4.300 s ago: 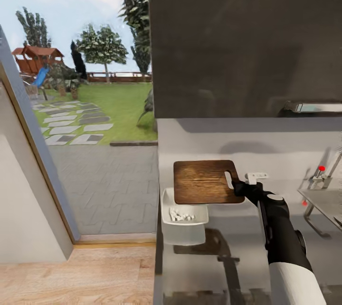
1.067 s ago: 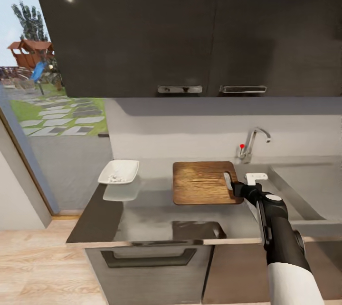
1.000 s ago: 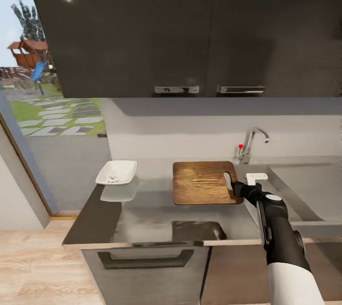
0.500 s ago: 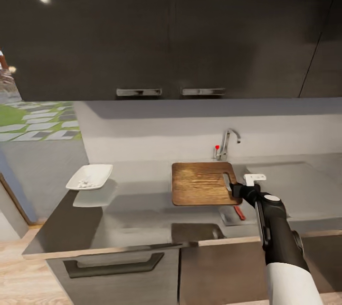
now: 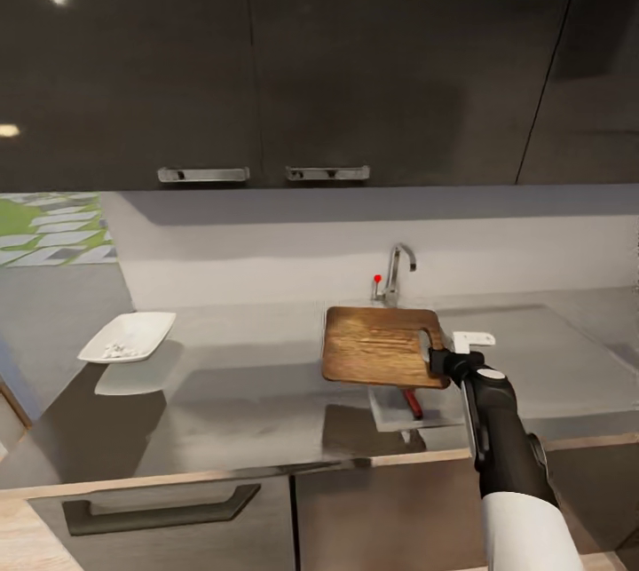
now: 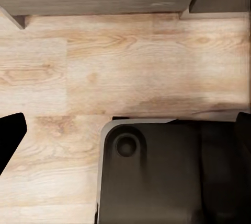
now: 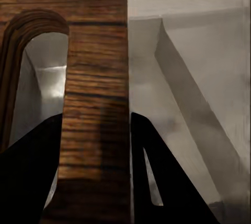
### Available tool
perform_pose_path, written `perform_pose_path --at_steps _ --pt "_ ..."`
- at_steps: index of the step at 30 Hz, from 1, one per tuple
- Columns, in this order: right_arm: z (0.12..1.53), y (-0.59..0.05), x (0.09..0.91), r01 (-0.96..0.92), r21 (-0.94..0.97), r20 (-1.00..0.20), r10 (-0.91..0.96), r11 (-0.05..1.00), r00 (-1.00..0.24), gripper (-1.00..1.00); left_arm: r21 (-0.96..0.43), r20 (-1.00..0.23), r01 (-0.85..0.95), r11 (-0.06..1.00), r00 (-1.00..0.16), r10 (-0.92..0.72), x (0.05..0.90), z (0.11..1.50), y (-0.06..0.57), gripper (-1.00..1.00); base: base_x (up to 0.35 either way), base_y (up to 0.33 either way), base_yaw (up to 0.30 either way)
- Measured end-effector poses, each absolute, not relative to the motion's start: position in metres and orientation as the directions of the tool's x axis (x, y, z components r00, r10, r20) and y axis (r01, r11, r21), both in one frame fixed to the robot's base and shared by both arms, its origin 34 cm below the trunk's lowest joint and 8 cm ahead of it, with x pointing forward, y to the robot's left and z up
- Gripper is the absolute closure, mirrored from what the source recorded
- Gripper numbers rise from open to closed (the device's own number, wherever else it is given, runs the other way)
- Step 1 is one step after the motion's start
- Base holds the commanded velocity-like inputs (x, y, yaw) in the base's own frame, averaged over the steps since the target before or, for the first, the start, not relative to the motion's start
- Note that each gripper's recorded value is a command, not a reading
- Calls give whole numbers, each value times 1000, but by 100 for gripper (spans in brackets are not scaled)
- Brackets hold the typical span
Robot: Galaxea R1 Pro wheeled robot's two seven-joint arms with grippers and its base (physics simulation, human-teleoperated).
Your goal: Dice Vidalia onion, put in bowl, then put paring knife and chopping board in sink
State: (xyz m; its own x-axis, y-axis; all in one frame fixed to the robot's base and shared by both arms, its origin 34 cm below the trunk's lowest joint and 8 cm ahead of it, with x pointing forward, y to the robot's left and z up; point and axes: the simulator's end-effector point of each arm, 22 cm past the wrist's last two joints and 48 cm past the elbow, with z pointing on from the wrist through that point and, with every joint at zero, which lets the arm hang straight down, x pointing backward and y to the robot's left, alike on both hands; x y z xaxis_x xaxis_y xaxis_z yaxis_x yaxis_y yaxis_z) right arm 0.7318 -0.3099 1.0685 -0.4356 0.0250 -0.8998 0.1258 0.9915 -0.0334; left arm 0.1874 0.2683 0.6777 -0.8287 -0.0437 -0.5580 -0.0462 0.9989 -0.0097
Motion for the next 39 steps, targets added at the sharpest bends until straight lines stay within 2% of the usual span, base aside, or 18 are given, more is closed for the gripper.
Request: perform_pose_path --at_steps 5,8,12,16,23,27,32,39 --pt "1059 -320 726 248 -66 -892 54 967 -449 100 -10 -558 -45 999 -829 -43 188 678 268 -100 144 -261 0" --pt "1052 -323 724 295 -16 -888 123 955 -444 100 -10 -558 -46 999 -828 -43 188 678 268 -100 145 -233 0" --pt "1046 -350 711 498 110 -874 322 860 -364 100 -10 -559 -45 999 -828 -43 188 678 268 -100 86 -117 0" --pt "1032 -375 695 650 100 -882 370 753 -292 100 -10 -559 -45 999 -828 -43 188 678 268 -100 11 -15 0" --pt "1043 -368 687 717 53 -902 342 695 -264 100 -10 -559 -45 999 -828 -43 188 678 268 -100 1 -1 0" --pt "1032 -338 680 755 136 -850 467 641 -243 100 -10 -560 -44 999 -827 -42 188 678 268 -100 0 0 0" --pt "1040 -324 665 823 175 -843 515 540 -158 100 -8 -561 -44 999 -827 -41 189 678 270 -100 36 35 0" --pt "1017 -311 652 861 211 -762 630 463 -152 100 -8 -561 -45 999 -827 -41 189 678 270 -100 147 137 0"
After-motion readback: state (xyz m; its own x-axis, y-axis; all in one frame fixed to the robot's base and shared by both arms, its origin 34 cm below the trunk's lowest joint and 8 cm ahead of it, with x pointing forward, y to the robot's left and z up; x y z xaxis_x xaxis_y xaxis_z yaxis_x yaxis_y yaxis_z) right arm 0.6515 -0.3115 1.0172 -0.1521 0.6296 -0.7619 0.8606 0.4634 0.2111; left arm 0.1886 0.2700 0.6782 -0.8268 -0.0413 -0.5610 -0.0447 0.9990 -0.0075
